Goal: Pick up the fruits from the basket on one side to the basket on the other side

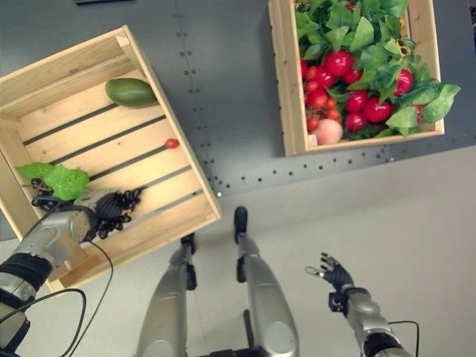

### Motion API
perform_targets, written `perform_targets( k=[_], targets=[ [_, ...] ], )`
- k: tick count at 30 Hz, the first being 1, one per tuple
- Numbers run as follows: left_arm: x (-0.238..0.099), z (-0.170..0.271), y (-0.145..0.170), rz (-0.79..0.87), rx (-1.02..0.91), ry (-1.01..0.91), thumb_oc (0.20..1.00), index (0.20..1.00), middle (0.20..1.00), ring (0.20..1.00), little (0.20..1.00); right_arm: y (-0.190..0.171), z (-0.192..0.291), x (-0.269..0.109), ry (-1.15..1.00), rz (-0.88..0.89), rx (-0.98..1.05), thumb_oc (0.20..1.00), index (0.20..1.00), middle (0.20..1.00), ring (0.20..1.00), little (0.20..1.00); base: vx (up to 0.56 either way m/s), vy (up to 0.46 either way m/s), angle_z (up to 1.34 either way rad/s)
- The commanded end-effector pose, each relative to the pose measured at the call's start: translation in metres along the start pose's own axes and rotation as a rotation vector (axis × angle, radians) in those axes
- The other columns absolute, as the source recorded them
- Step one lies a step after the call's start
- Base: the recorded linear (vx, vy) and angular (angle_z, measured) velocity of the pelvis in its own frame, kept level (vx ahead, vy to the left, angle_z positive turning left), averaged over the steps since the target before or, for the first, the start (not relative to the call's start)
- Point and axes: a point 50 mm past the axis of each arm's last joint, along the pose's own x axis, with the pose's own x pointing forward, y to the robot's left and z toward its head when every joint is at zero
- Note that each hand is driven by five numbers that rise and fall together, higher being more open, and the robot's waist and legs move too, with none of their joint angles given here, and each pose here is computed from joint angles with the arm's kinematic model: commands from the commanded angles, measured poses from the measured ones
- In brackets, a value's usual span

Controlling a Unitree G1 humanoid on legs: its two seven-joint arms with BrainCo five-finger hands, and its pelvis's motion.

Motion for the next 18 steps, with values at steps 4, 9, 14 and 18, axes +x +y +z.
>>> perform_targets(
  k=[4, 9, 14, 18],
  targets=[
    [-0.005, 0.004, -0.029, -0.052, -0.061, -0.011, 0.200, 0.200, 0.200, 0.200, 0.200, -0.015, -0.011, -0.009, 0.042, -0.031, -0.027, 1.000, 1.000, 1.000, 1.000, 1.000, 0.00, 0.000, 0.00],
    [-0.011, 0.004, -0.014, 0.116, -0.316, -0.032, 0.200, 0.200, 0.200, 0.200, 0.200, -0.015, -0.015, -0.012, 0.039, -0.040, 0.001, 1.000, 1.000, 1.000, 1.000, 1.000, 0.00, 0.000, 0.00],
    [-0.010, 0.005, 0.002, 0.216, -0.428, -0.053, 0.200, 0.200, 0.200, 0.200, 0.200, -0.015, -0.018, -0.012, 0.043, -0.043, 0.001, 1.000, 1.000, 1.000, 1.000, 1.000, 0.00, 0.000, 0.00],
    [-0.020, -0.018, 0.024, 0.312, -0.462, -0.044, 0.200, 0.200, 0.200, 0.200, 0.200, -0.021, -0.018, -0.015, 0.037, -0.055, -0.001, 1.000, 1.000, 1.000, 1.000, 1.000, 0.00, 0.000, 0.00]
  ],
)
